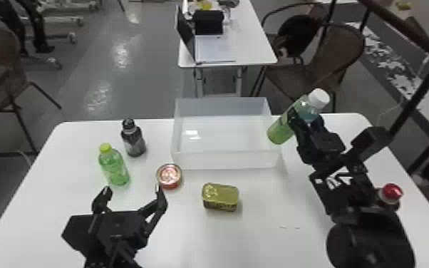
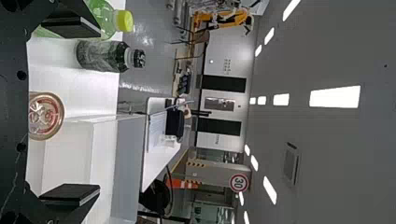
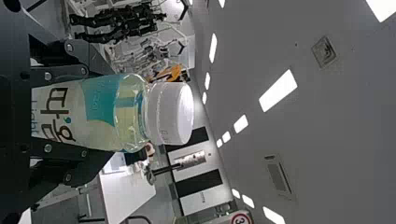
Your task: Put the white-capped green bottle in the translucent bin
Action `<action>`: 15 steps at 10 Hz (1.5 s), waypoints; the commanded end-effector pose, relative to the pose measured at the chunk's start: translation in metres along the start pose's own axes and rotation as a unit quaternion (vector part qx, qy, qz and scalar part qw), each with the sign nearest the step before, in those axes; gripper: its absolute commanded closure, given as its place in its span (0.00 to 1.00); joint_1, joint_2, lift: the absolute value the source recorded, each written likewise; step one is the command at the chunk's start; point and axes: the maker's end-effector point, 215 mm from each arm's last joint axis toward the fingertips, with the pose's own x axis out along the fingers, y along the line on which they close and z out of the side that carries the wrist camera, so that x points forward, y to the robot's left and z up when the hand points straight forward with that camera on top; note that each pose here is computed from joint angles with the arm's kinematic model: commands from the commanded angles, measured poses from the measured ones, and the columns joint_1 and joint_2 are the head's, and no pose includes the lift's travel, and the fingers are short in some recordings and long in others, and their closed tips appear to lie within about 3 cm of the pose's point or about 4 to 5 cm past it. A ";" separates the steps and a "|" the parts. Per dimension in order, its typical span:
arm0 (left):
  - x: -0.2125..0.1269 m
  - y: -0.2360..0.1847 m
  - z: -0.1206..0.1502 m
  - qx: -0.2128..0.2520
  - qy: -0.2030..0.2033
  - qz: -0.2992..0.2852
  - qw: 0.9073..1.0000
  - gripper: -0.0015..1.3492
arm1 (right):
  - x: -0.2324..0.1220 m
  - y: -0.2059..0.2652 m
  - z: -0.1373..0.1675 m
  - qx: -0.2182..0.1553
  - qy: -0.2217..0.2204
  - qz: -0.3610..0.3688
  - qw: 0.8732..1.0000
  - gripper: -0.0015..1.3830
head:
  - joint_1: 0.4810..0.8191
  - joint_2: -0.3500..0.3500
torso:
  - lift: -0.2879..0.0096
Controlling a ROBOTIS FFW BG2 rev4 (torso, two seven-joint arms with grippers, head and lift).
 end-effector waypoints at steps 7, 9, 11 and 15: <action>0.009 -0.009 0.000 -0.007 -0.002 -0.010 1.000 0.10 | 0.016 -0.026 -0.082 0.031 0.042 -0.043 0.998 0.84 | 0.63 0.54 | 0.81; 0.009 -0.009 -0.004 -0.010 0.002 -0.013 1.000 0.10 | 0.027 -0.025 -0.082 0.027 0.048 -0.038 0.998 0.83 | 0.63 0.54 | 0.81; 0.008 -0.005 -0.004 -0.011 0.000 -0.012 1.000 0.10 | 0.042 -0.016 -0.094 0.029 0.085 -0.019 0.996 0.47 | 0.63 0.55 | 0.81; 0.007 -0.002 -0.002 -0.012 -0.002 -0.013 1.000 0.10 | 0.059 0.019 -0.098 0.056 0.120 0.049 0.990 0.25 | 0.63 0.61 | 0.81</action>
